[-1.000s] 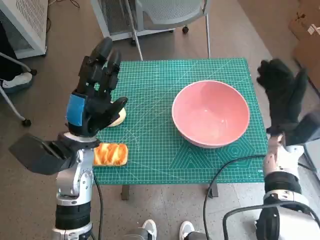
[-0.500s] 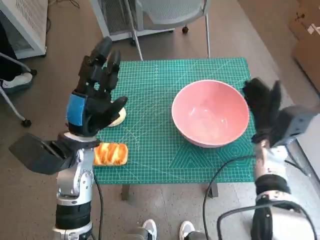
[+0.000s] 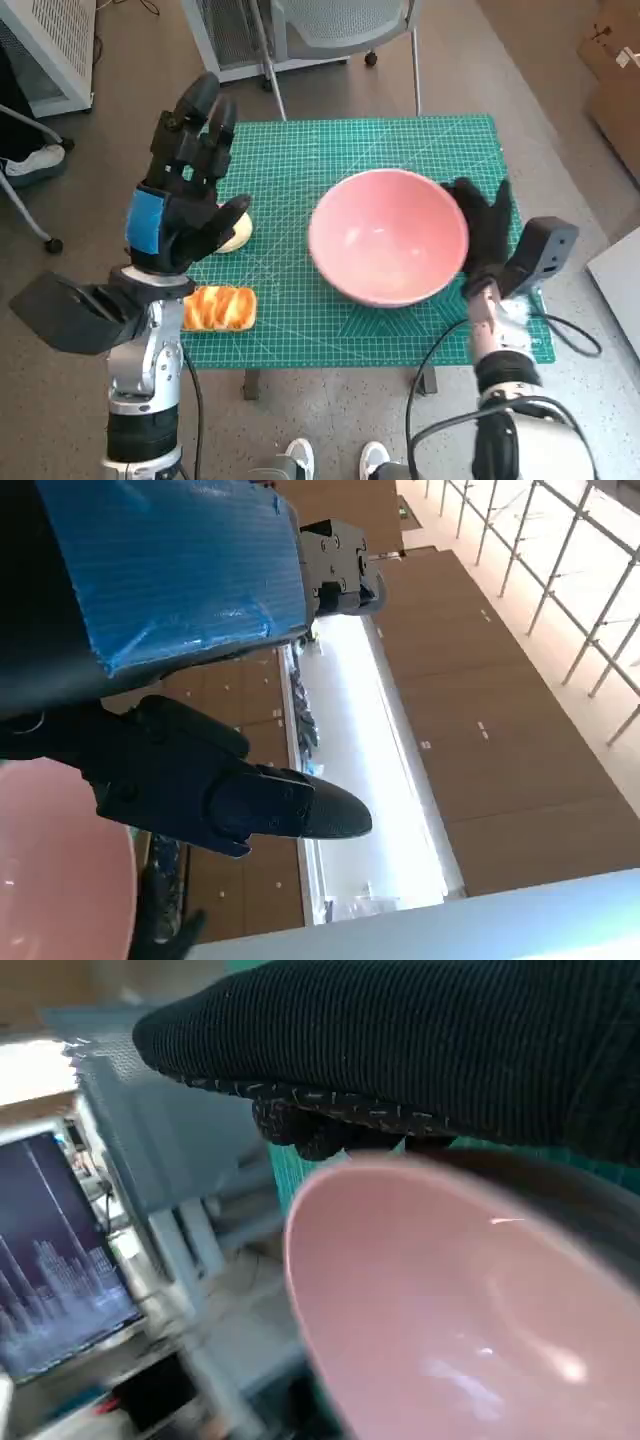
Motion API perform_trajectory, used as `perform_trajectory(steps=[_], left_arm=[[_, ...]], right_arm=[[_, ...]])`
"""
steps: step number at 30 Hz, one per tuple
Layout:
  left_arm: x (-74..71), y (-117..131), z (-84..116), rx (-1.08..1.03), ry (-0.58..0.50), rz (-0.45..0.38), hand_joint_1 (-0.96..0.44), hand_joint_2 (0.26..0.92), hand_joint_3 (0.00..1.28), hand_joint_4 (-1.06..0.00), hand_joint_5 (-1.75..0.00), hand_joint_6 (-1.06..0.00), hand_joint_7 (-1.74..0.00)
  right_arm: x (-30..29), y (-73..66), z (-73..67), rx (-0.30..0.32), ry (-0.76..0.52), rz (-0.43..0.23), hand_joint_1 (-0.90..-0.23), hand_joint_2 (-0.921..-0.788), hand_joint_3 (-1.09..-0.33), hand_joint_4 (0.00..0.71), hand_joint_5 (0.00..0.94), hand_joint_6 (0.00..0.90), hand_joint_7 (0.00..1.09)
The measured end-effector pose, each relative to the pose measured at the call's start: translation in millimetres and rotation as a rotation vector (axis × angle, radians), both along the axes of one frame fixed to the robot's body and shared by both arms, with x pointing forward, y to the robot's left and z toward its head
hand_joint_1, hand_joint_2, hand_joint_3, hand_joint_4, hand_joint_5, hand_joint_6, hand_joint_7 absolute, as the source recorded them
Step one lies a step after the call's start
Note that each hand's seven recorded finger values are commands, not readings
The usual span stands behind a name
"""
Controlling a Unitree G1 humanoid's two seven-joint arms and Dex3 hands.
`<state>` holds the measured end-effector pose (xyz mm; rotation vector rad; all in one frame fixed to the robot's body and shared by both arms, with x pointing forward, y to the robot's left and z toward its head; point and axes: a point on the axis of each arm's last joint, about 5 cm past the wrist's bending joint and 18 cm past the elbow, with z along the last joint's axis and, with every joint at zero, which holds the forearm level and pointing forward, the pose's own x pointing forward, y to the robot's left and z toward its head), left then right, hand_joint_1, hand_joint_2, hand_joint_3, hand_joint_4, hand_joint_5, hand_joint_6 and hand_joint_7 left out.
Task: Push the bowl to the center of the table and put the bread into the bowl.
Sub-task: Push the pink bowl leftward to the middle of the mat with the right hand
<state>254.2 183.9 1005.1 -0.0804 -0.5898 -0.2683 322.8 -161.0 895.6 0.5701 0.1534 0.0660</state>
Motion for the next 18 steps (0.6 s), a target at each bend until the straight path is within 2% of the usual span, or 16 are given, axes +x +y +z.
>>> perform_trajectory(steps=[4, 7, 13, 18], left_arm=[[-1.4, 2, -3, 0.003, 0.012, 0.009, -0.61, 0.921, 0.16, -0.02, 0.0, 0.0, -0.42], [-2.4, 3, -5, 0.015, 0.02, 0.024, -0.62, 0.921, 0.17, -0.02, 0.0, 0.0, -0.42], [-3.6, 6, -6, 0.027, 0.023, 0.048, -0.64, 0.921, 0.17, -0.03, -0.01, 0.0, -0.41], [-5.1, 8, -7, 0.029, 0.024, 0.062, -0.66, 0.921, 0.17, -0.03, -0.01, 0.0, -0.4]], right_arm=[[5.0, 7.6, 6.3, 0.108, -0.001, 0.022, -0.447, -0.921, -0.82, 0.229, 0.0, 0.33, 0.0], [9.8, 12.7, 13.8, 0.157, -0.018, 0.035, -0.442, -0.921, -0.835, 0.215, 0.001, 0.323, 0.0], [15.5, 19.5, 24.4, 0.161, -0.052, 0.058, -0.437, -0.921, -0.846, 0.231, 0.011, 0.338, 0.01], [16.5, 21.9, 26.7, 0.124, -0.064, 0.076, -0.435, -0.921, -0.858, 0.24, 0.012, 0.34, 0.01]])
